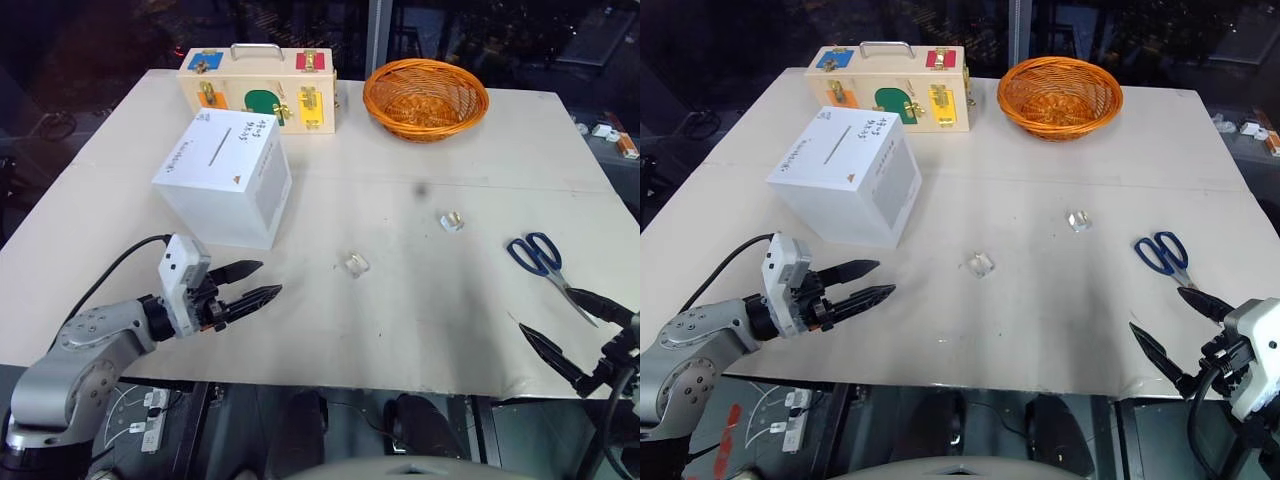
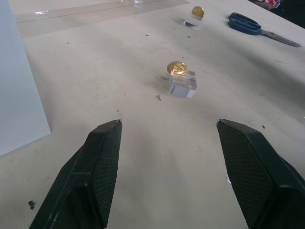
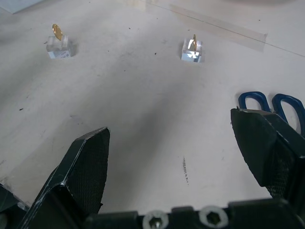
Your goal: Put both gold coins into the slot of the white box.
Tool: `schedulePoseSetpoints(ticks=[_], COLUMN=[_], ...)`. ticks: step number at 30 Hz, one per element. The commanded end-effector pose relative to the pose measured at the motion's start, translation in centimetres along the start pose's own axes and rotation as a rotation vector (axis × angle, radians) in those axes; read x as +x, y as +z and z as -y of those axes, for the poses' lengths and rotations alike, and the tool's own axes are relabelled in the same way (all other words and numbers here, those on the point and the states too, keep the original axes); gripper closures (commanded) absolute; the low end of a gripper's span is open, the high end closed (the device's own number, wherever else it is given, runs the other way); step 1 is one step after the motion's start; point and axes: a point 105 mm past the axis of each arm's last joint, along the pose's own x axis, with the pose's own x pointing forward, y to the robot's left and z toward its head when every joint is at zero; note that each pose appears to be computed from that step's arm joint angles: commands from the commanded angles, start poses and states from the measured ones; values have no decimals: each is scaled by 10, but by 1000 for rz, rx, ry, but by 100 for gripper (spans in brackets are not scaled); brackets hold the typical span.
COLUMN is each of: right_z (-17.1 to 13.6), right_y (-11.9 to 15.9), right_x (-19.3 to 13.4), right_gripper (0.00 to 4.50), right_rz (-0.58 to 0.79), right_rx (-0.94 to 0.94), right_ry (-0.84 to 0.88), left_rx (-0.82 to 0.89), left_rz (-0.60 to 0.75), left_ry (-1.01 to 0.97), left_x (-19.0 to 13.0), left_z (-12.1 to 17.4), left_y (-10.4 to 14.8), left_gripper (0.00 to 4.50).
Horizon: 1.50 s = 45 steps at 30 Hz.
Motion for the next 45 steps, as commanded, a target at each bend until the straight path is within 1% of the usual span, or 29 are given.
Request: schedulePoseSetpoints(ticks=[1, 2, 4, 5, 7, 8, 10, 13, 15, 19, 23, 24, 25, 26, 27, 31, 34, 37, 45], right_z=[4, 2, -1, -1, -4, -7, -11, -2, 5, 6, 12, 13, 14, 16, 20, 26, 36, 38, 43], right_y=[11, 15, 22, 25, 25, 26, 30, 40, 46, 54, 55, 56, 57, 58, 57, 56, 56, 55, 56], right_x=[3, 11, 22, 25, 34, 41, 53, 87, 103, 128, 151, 156, 161, 165, 170, 180, 189, 192, 198], right_gripper=[7, 7, 7, 7, 7, 7, 7, 7, 57, 207, 207, 251, 282, 331, 363, 363, 363, 363, 363], right_rz=[41, 56, 65, 62, -5, -26, -39, -37, -46, -82, -127, -131, -141, -149, -158, -180, -199, -219, -216], right_rx=[-11, 26, 48, 35, 6, -11, 20, 73, 107, 117, 113, 114, 108, 100, 99, 78, 90, 69, 63], right_ry=[-25, -25, -23, -32, -58, -48, -14, -44, -70, -58, -72, -74, -72, -79, -96, -100, -138, -147, -159], left_rx=[68, 83, 99, 100, 115, 129, 138, 156, 160, 191, 200, 201, 204, 204, 204, 206, 204, 201, 201], left_rz=[62, 93, 115, 112, 116, 121, 127, 135, 144, 129, 133, 134, 134, 135, 137, 138, 145, 146, 149], left_ry=[-24, -56, -103, -120, -193, -218, -248, -284, -287, -286, -281, -281, -280, -279, -275, -264, -257, -246, -233], left_x=[10, 18, 26, 28, 31, 32, 34, 38, 40, 37, 33, 33, 32, 32, 31, 29, 28, 26, 22], left_z=[5, 12, 22, 25, 39, 43, 49, 55, 56, 53, 51, 51, 51, 51, 51, 51, 53, 53, 55], left_y=[29, 43, 56, 57, 63, 66, 70, 75, 79, 80, 83, 83, 83, 84, 84, 82, 80, 78, 75], left_gripper=[127, 127, 127, 127, 127, 127, 127, 127, 127, 127, 127, 127, 127, 127, 127, 127, 127, 127, 127])
